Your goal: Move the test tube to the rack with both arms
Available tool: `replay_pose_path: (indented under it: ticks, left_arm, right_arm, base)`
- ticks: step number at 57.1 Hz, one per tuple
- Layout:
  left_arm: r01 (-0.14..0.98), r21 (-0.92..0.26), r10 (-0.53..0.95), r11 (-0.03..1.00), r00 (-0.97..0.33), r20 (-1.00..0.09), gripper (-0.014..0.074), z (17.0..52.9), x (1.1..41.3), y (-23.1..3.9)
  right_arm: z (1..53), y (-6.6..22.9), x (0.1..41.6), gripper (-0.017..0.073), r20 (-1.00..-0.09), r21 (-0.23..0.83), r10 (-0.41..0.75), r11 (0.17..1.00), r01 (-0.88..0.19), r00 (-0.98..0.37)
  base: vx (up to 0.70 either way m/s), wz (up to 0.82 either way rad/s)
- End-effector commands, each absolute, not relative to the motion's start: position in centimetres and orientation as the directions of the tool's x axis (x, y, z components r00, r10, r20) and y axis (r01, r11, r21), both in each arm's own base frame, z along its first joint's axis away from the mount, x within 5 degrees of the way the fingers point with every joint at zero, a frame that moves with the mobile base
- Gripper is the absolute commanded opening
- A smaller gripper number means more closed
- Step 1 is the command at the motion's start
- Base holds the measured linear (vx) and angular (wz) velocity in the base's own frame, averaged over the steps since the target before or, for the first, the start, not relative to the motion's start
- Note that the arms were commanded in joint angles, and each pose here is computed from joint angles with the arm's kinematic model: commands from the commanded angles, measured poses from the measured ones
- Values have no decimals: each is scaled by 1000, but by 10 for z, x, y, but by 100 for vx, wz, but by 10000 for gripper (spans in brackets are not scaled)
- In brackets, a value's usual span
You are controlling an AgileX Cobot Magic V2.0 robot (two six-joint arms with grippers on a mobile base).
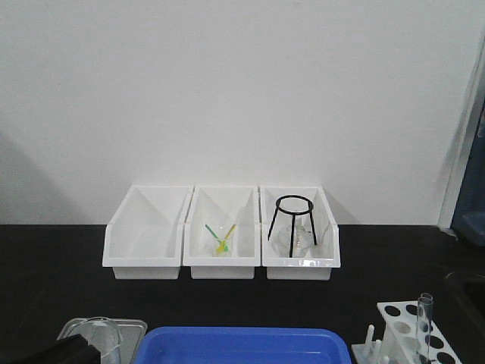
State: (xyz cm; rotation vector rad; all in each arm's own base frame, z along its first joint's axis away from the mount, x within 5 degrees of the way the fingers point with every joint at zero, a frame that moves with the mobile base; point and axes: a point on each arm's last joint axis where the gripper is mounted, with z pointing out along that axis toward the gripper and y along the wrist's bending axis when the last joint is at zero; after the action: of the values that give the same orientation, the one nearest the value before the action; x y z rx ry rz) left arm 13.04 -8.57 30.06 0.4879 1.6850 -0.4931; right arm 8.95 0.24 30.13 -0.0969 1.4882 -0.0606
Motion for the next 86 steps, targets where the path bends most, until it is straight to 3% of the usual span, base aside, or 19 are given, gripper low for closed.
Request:
replay_pose_path:
  ticks: [1,5,9,21,29,38,52,63,86]
  left_arm:
    - [584,-87,-1,807,-145,-989,-7,312,130,-88]
    - [547,-230,-130,805,-215,-968,-7,313,131,-87]
    - [504,-262,-162,823,-234,-959,-7,312,133,-84]
    - [470,-150,-67,870,-188,-980,-7,307,136,-77]
    - [362,-168,-136,917,-112,-984,-7,295,128,-52]
    - [226,-164,-166,960,-12,-986,-7,262,96,-22]
    - [114,-165,-163,980,-26,-986,-7,207,63,-7]
    - [113,-81,-85,990,29,-996,-7,207,54,-6]
    - [114,-89,-90,990,6,-996,-7,206,55,-6]
  right_arm:
    - [314,6,89,-10,-984,-116,-109,992,-45,143]
    - [314,6,89,-10,-984,-116,-109,992,-45,143]
    - [314,6,89,-10,-984,-116,-109,992,-45,143]
    - [314,6,89,-10,-984,-116,-109,992,-45,143]
    - [314,5,89,-10,-984,-116,-109,992,-45,142]
    - [314,5,89,-10,-984,-116,-109,992,-45,142]
    - [314,5,89,-10,-984,-116,-109,992,-45,142]
    - [314,5,89,-10,-984,-116,-109,992,-44,141]
    - [314,5,89,-10,-984,-116,-109,992,-45,142]
  base:
    - [0,0]
    - [0,0]
    - [0,0]
    - [0,0]
    - [0,0]
    - [0,0]
    - [0,0]
    - [0,0]
    - [0,0]
